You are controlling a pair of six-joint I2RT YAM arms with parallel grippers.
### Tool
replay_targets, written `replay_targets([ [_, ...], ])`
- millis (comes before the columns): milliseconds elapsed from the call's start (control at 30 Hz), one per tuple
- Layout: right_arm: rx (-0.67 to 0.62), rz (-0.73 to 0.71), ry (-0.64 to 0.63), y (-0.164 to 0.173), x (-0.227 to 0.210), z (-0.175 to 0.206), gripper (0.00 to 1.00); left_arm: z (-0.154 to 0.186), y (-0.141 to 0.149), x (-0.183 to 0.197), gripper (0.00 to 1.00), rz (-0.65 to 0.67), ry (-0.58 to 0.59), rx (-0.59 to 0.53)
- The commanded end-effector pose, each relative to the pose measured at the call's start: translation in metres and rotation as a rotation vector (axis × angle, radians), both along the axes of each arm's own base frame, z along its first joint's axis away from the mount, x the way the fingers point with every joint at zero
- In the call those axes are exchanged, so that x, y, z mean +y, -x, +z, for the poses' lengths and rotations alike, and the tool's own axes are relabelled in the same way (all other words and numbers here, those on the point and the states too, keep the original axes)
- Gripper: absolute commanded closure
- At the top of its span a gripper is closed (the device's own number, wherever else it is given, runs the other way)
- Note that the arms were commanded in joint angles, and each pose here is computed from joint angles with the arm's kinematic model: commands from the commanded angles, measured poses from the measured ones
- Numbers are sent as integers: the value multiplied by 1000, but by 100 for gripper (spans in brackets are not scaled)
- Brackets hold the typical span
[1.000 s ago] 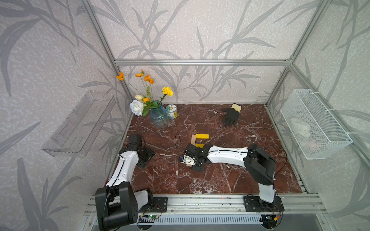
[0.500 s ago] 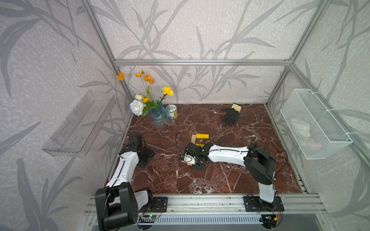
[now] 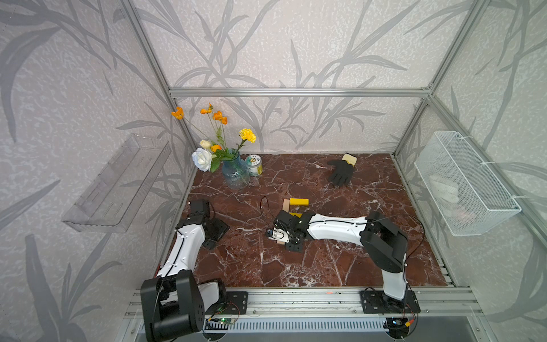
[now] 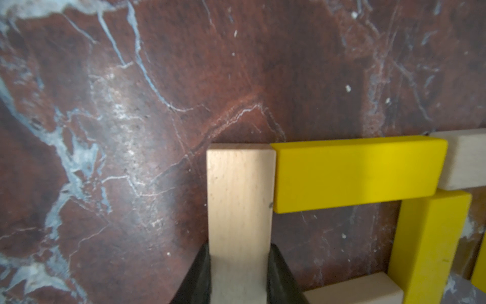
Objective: Assemble the number 6 with building blocks
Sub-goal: Assemble the building block at the center of the board.
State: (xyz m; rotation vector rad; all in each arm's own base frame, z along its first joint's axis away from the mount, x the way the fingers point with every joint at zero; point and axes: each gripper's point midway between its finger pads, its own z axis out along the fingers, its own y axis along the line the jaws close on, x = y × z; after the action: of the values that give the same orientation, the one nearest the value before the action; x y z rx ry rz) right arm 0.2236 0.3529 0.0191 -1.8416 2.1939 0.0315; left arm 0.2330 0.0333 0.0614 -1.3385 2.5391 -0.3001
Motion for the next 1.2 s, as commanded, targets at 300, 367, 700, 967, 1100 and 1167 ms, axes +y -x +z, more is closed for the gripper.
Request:
replay_targets([
  [300, 22, -12, 67, -10, -19, -20, 100, -1, 4, 1, 31, 12, -5, 2],
  [367, 22, -12, 69, -11, -19, -20, 100, -1, 4, 1, 32, 13, -4, 3],
  [700, 22, 2, 74, -11, -19, -22, 100, -2, 4, 1, 31, 14, -5, 5],
  [967, 15, 9, 85, -13, -20, -23, 100, -2, 3, 2, 31, 13, -6, 4],
  [1100, 17, 14, 88, -13, -20, -24, 100, -2, 2, 1, 31, 11, -4, 4],
  [1167, 16, 16, 88, -13, -20, -23, 100, -3, 2, 2, 31, 12, -5, 5],
])
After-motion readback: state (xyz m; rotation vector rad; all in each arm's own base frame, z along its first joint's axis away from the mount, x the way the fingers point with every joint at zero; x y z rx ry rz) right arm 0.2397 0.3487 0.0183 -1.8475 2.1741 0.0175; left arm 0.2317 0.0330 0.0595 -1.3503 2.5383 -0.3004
